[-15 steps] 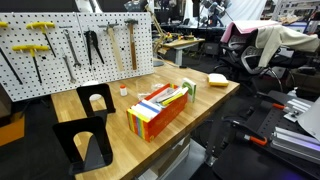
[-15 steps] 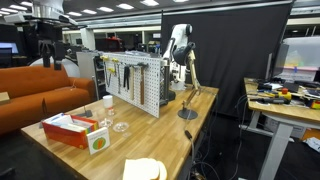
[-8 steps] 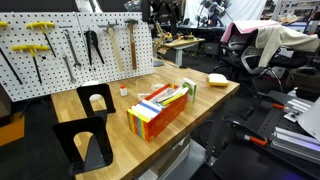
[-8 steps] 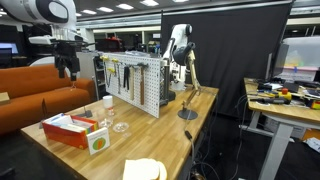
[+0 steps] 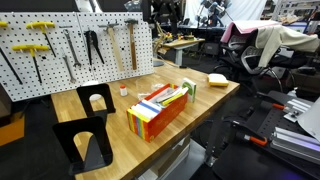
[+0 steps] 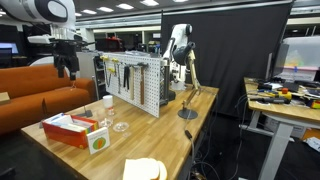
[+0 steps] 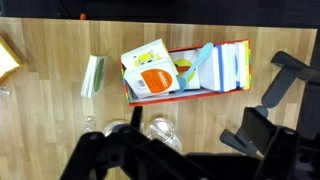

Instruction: Put the white object in the small container

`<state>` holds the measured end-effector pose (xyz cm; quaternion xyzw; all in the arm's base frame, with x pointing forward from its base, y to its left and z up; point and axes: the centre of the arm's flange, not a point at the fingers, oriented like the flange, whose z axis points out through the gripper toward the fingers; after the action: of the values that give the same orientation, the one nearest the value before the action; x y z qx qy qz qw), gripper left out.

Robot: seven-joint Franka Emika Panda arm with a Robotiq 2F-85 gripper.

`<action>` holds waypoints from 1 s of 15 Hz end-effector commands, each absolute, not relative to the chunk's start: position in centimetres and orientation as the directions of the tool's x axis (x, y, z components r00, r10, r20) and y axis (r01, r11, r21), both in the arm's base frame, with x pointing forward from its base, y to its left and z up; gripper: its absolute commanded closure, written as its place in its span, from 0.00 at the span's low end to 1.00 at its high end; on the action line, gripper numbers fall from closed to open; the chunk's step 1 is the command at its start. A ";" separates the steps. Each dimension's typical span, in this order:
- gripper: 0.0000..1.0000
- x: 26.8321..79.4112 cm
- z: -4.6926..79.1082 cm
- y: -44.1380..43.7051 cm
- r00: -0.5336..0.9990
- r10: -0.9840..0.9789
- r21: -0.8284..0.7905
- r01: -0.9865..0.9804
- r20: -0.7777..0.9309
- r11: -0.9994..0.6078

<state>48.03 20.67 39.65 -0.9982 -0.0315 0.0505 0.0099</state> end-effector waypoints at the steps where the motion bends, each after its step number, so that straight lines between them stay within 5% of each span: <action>1: 0.00 50.2 39.1 21.5 0.997 0.062 -0.007 0.061 -0.056 -0.998; 12: 0.00 63.6 30.3 28.4 0.980 0.197 0.074 0.196 -0.003 -0.978; 15: 0.00 62.3 28.8 27.8 0.983 0.183 0.051 0.183 0.008 -0.982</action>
<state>62.29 27.83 28.77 -0.9954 -0.0918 -0.0061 -0.0252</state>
